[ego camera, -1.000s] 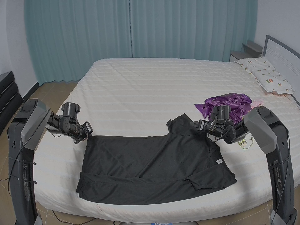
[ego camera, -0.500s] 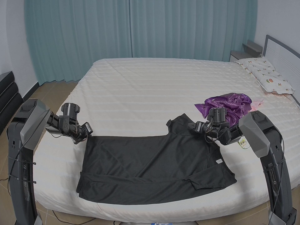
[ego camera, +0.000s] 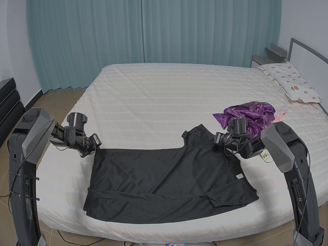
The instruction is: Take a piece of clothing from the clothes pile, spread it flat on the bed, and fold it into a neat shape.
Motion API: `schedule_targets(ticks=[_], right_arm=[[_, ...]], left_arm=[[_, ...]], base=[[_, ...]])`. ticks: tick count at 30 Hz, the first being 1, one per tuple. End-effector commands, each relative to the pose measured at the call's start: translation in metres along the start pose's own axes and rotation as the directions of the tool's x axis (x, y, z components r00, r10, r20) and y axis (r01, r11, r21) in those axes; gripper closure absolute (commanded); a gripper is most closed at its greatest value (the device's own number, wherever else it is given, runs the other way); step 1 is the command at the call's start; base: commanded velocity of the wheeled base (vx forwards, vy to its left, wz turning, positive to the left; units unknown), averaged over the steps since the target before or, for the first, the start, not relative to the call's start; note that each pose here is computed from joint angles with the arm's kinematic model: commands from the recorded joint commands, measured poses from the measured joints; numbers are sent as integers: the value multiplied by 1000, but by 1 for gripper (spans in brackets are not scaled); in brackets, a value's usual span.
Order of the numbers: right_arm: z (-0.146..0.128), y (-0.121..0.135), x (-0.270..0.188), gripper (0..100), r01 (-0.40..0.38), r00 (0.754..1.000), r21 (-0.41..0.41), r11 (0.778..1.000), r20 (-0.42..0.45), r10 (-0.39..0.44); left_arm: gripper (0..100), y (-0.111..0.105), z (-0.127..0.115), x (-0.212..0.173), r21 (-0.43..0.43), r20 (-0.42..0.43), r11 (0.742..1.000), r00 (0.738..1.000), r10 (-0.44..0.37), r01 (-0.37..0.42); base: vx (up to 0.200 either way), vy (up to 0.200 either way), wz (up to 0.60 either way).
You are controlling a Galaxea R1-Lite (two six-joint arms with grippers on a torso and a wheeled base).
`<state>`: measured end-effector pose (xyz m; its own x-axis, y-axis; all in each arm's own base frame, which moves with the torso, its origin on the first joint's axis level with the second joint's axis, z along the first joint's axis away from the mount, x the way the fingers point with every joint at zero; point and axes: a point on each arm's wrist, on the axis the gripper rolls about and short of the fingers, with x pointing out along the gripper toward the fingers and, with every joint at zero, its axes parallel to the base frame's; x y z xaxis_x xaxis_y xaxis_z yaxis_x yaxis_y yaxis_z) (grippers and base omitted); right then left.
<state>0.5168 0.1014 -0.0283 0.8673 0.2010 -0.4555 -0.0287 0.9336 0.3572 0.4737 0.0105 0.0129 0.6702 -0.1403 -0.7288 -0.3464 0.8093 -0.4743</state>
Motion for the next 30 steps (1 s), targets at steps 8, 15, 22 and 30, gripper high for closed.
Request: schedule_targets(ticks=[8,15,22,30], right_arm=[[15,1,-8,100,-2,1000,44,999,27,1],[25,-6,-19,100,9,999,79,997,41,-13],[30,-13,-27,100,22,999,114,993,42,-27],[29,-5,-26,100,-31,992,98,995,126,19]], left_arm=[[100,-1,6,-7,-3,19,1000,1000,-5,5],[100,0,9,-9,-6,29,1000,1000,-1,2],[100,-2,12,-19,-6,40,1000,999,-10,10],[100,-3,21,-34,-9,68,1000,998,-17,18]], base=[[0,0,0],[0,0,0],[0,0,0],[0,0,0]])
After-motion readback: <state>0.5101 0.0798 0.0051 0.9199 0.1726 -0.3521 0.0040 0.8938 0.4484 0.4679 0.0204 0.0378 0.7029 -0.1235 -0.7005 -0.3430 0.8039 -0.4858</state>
